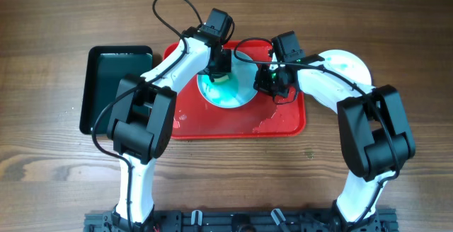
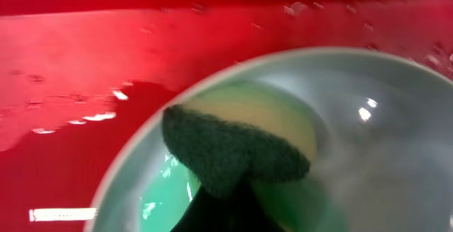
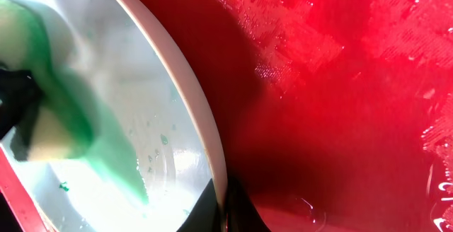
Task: Clean dirty plates on tray and stack at the side
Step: 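Scrub the third plate with the sponge in the left gripper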
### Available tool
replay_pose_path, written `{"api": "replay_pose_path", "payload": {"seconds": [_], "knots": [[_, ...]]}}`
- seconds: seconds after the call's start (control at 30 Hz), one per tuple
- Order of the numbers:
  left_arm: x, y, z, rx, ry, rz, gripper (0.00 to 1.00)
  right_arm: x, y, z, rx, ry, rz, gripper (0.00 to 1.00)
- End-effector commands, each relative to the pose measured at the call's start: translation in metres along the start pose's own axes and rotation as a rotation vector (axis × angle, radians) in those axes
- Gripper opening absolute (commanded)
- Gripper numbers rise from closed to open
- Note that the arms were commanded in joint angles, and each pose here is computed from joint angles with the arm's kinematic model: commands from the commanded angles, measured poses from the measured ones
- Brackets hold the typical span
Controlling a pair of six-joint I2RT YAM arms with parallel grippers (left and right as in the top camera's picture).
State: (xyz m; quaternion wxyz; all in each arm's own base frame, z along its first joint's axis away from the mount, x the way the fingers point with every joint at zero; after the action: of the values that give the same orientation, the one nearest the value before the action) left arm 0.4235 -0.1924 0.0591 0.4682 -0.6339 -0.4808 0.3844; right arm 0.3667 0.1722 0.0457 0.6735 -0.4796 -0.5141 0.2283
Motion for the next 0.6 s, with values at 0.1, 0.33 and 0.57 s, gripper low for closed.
{"api": "replay_pose_path", "payload": {"seconds": [0.1, 0.33, 0.57], "knots": [[0.04, 0.011, 0.035, 0.159, -0.081, -0.239, 0.04, -0.011, 0.011, 0.007, 0.033, 0.009, 0.033, 0.04], [-0.016, -0.001, 0.071, 0.333, 0.387, 0.332, 0.04, -0.011, 0.011, 0.007, 0.032, 0.008, 0.031, 0.04], [-0.039, -0.005, 0.058, 0.216, 0.479, 0.527, 0.04, -0.011, 0.011, 0.007, 0.031, 0.009, 0.03, 0.04]]}}
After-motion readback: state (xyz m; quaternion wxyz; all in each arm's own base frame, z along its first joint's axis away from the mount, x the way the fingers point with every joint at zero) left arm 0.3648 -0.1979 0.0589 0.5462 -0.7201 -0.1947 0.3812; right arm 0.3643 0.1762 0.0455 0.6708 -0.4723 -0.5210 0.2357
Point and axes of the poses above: each gripper's point midway between its finger pads, its own y axis out along the fingers, its own x axis along the line the jaws close on, z = x × y, the point moved 5 cm from there along -y, back along the fingers, and after that the axes turned 11 degrees about y, right-handed, at the moved point
